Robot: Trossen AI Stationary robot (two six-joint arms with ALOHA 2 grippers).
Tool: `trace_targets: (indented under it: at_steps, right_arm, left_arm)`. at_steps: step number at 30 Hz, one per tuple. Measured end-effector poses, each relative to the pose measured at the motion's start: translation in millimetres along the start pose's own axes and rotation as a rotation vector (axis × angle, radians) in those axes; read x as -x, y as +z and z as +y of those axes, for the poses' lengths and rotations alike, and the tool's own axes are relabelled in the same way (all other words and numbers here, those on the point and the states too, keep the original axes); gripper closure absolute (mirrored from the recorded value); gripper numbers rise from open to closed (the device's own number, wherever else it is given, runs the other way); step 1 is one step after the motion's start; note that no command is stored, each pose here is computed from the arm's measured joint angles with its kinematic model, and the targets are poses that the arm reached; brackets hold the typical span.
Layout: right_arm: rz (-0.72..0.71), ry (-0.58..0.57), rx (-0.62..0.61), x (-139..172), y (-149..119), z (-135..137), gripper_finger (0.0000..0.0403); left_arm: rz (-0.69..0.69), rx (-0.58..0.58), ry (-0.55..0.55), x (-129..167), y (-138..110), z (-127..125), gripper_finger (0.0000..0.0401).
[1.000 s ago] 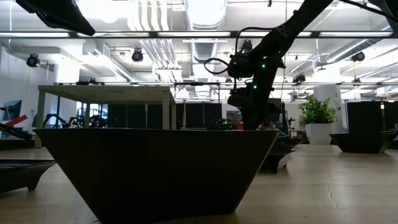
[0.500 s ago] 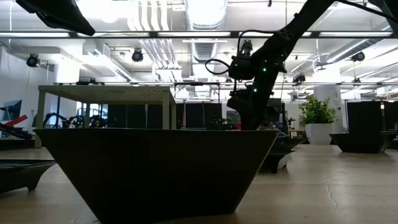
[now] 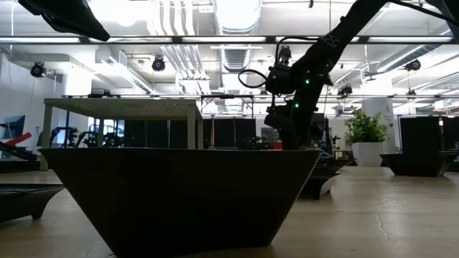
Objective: Pick & Place Mini shaped plates
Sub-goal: Put the black distorted square plate on the shelf
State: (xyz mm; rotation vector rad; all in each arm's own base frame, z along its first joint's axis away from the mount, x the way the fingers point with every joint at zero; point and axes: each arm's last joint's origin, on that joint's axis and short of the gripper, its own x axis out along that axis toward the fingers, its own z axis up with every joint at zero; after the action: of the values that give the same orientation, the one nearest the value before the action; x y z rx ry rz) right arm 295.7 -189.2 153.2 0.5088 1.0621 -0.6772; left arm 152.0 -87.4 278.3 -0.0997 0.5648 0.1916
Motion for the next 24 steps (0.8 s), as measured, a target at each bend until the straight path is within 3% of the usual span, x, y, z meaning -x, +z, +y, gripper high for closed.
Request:
trace_targets:
  at_steps: [5, 15, 24]
  right_arm:
    - [-0.043, 0.005, 0.01, 16, 8, 2, 0.0395]
    - [-0.257, 0.04, 0.019, 81, 28, 14, 0.0395]
    - [-0.402, 0.155, 0.047, 132, 63, 33, 0.0395]
  left_arm:
    - [0.0, 0.0, 0.0, 0, 0, 0, 0.0307]
    - [0.0, 0.0, 0.0, 0, 0, 0, 0.0307]
    - [0.0, 0.0, 0.0, 0, 0, 0, 0.0307]
